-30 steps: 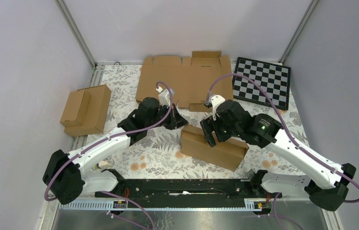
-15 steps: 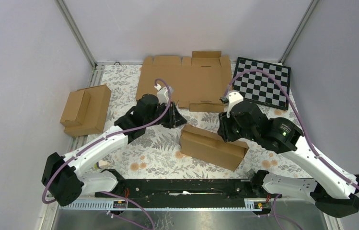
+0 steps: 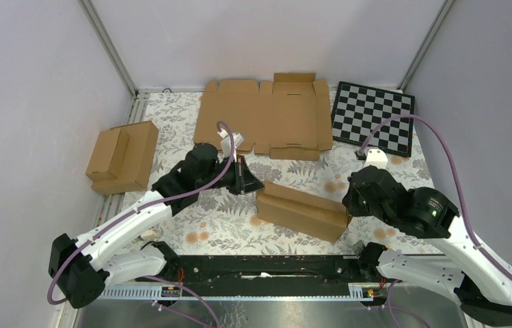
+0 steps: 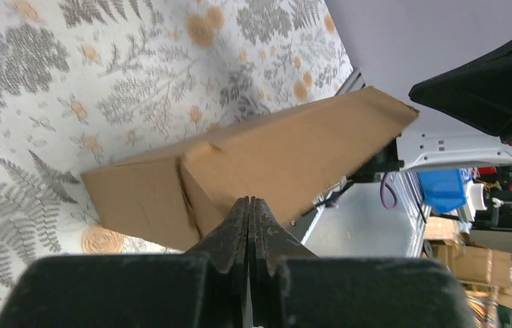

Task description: Fold the paper box

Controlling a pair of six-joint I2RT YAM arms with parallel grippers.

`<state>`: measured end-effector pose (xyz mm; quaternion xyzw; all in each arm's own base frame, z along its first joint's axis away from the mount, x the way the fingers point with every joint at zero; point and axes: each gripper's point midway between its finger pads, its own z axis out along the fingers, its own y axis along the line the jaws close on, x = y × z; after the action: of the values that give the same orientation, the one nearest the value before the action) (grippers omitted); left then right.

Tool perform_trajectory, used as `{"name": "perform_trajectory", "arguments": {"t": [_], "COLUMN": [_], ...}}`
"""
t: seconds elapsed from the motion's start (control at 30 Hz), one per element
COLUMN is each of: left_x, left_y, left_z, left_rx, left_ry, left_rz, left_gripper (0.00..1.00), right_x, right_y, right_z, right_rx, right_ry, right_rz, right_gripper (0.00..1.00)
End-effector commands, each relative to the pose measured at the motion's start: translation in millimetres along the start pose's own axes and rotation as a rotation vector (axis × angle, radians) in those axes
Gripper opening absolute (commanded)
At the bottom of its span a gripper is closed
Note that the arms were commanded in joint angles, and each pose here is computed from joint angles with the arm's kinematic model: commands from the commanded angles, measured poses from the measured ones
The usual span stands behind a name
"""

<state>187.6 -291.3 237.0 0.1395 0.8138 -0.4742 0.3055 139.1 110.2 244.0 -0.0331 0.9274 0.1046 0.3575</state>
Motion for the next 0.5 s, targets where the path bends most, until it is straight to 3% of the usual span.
{"name": "perform_trajectory", "arguments": {"t": [0.0,0.3,0.43,0.47], "left_x": [20,47,33,30], "left_y": [-10,13,14,14], "left_z": [1,7,9,11], "left_rx": [0.095,0.049,0.028,0.02], "left_ry": [0.036,0.042,-0.013,-0.018], "left_rz": [-0.038,-0.08,-0.058,-0.05], "left_gripper": [0.0,0.0,0.0,0.0], "right_x": [27,60,28,25], "right_y": [-6,0,16,29], "right_z": [6,33,19,14], "right_rx": [0.022,-0.006,-0.087,-0.153], "right_ry": [0.075,0.127,0.055,0.07], "right_rz": [0.096,0.192,0.113,0.054], "right_gripper": [0.0,0.0,0.22,0.33]}}
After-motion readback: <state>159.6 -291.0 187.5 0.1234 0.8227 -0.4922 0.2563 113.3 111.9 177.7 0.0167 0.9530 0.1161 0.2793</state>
